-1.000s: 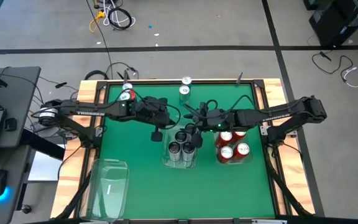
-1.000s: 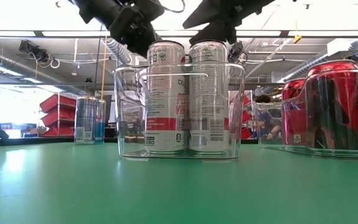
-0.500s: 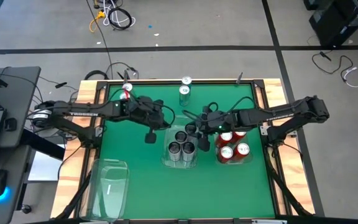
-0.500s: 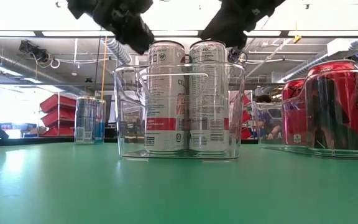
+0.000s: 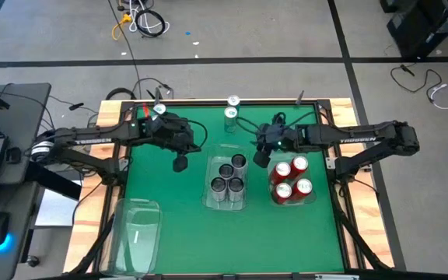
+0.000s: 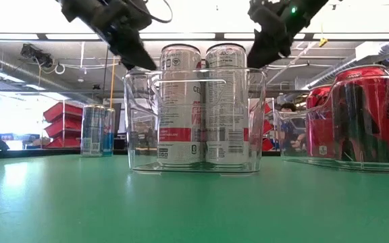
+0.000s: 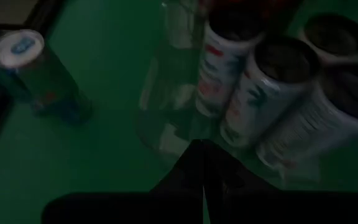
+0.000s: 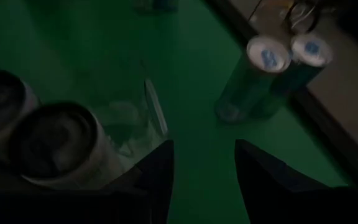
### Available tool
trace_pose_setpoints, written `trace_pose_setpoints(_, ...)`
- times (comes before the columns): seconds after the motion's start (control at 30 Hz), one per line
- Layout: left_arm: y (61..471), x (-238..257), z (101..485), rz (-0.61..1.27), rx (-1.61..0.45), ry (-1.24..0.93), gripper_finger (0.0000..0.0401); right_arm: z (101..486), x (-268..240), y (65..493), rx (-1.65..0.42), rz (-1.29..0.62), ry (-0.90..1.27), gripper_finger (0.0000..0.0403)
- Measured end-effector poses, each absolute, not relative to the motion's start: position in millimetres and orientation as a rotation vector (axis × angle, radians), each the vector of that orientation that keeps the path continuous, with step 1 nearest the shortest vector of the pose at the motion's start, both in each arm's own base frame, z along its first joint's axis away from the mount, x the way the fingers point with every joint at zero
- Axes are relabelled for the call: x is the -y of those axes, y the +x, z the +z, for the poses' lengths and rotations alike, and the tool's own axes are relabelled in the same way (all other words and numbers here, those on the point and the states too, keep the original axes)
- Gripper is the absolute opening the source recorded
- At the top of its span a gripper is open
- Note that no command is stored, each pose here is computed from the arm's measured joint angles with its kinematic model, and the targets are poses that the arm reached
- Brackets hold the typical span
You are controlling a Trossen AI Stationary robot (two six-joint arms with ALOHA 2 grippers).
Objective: Sort soda cans
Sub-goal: Move the bottom left transparent bin beside the top left transparent bin
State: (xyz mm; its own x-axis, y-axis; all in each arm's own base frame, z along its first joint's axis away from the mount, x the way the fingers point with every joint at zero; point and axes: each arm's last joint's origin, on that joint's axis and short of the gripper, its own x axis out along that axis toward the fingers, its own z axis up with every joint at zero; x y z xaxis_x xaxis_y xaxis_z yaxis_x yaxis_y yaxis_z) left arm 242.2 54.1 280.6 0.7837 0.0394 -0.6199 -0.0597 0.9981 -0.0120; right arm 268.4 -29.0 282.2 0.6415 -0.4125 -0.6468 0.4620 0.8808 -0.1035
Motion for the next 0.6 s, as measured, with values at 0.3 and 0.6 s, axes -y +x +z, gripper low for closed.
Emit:
trace_pose_setpoints(0.3, 206.0, -23.5, 282.6, -0.003, -0.875, -0.166, 0.0, 265.7, 40.4, 264.3, -0.746, -0.48, 0.099, 0.0155)
trace_pose_setpoints(0.6, 180.9, 13.8, 277.0, -0.064, -1.259, -0.227, 0.0, 267.5, 32.0, 264.7, -0.735, -0.45, 0.088, 0.0156)
